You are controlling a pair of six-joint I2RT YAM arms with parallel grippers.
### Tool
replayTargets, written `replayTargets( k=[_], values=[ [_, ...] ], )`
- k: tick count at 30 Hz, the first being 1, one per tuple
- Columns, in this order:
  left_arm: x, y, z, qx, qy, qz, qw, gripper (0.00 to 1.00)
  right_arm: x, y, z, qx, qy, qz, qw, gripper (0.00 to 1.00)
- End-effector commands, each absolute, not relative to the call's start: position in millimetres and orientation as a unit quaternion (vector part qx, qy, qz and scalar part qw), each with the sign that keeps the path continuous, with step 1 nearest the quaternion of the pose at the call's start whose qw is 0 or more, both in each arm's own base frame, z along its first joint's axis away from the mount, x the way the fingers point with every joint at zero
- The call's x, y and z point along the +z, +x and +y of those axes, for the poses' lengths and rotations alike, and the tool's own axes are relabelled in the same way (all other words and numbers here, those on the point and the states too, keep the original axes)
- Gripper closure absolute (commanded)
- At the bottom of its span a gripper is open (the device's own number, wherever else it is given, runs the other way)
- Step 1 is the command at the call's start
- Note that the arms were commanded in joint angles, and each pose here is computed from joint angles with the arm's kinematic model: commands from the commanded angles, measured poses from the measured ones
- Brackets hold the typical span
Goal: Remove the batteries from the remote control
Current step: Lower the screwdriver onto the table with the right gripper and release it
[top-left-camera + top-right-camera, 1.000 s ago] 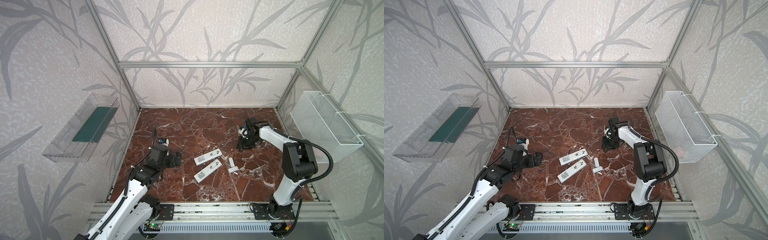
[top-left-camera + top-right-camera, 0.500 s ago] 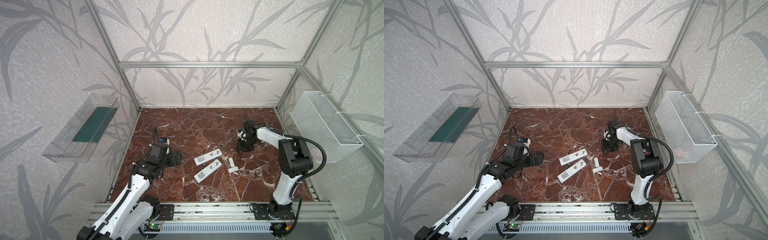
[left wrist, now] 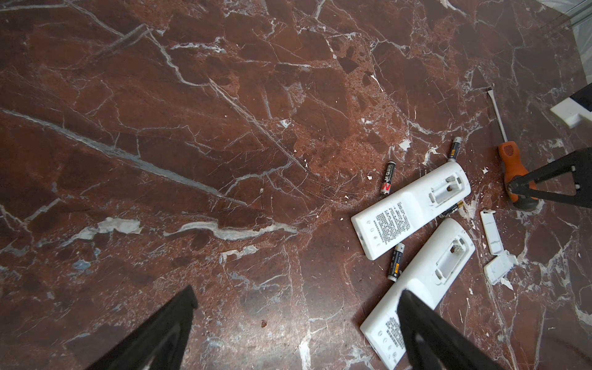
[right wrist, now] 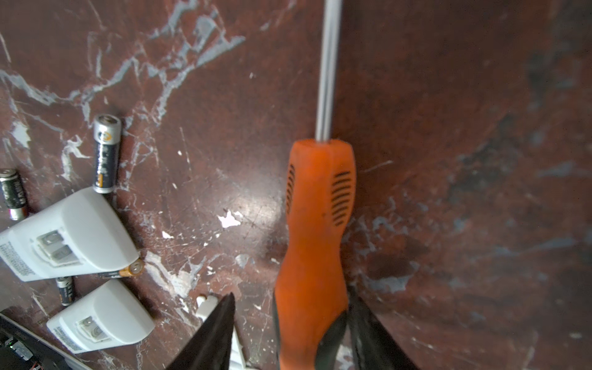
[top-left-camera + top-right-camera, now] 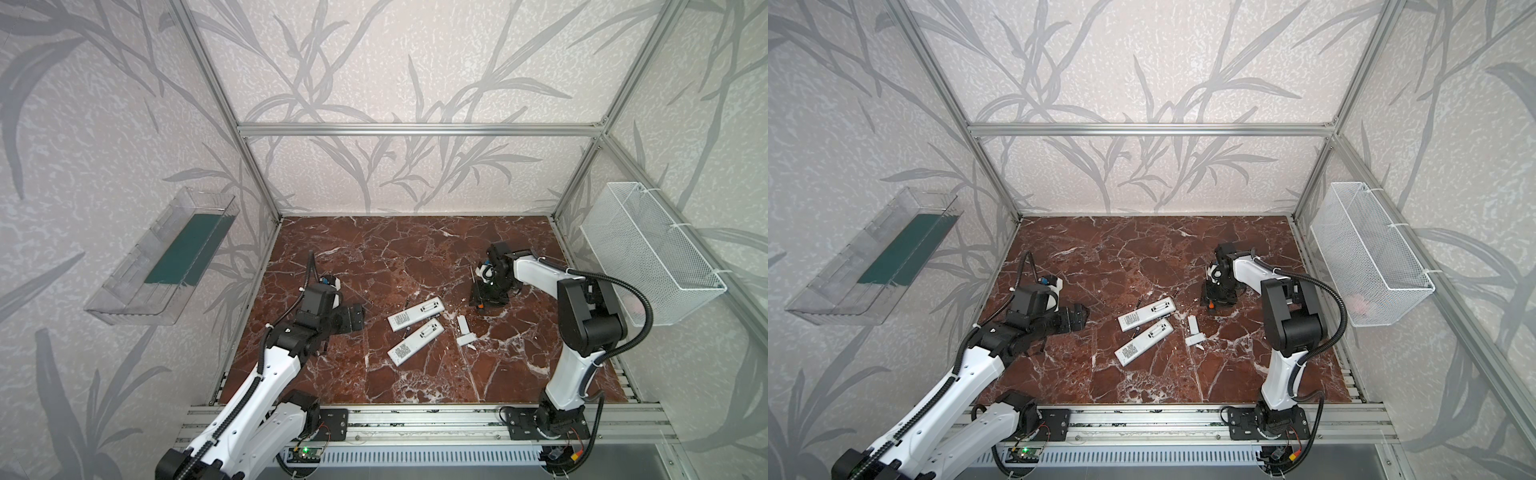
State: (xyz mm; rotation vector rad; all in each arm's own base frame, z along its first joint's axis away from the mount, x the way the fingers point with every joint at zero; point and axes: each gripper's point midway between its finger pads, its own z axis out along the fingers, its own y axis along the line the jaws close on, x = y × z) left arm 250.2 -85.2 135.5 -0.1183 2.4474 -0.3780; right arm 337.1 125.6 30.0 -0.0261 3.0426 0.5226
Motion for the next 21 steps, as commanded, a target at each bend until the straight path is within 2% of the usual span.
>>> replayTargets(
  k=[1, 5, 11, 12, 13, 14, 17, 21],
  values=[
    [144, 253, -82, -0.141, -0.047, 0.93, 0.335, 0.0, 67, 339, 126, 0.178, -0.019, 0.982, 0.059, 0.4],
    [144, 252, -79, -0.134, -0.05, 0.929, 0.341, 0.0, 124, 349, 129, 0.193, -0.029, 0.973, 0.124, 0.36],
    [143, 255, -71, -0.116, -0.061, 0.927, 0.352, 0.0, 222, 368, 133, 0.217, -0.056, 0.935, 0.274, 0.29],
    [142, 256, -69, -0.111, -0.068, 0.925, 0.357, 0.0, 235, 371, 134, 0.221, -0.062, 0.925, 0.302, 0.26],
    [142, 257, -65, -0.106, -0.079, 0.923, 0.363, 0.0, 248, 374, 135, 0.225, -0.071, 0.912, 0.336, 0.17],
    [142, 258, -63, -0.103, -0.088, 0.92, 0.367, 0.0, 257, 376, 136, 0.228, -0.084, 0.897, 0.368, 0.02],
    [152, 262, -64, -0.113, -0.088, 0.908, 0.394, 0.0, 277, 380, 135, 0.218, -0.121, 0.845, 0.474, 0.01],
    [179, 270, -67, -0.141, -0.083, 0.871, 0.464, 0.01, 285, 375, 130, 0.203, -0.149, 0.737, 0.627, 0.01]
  ],
)
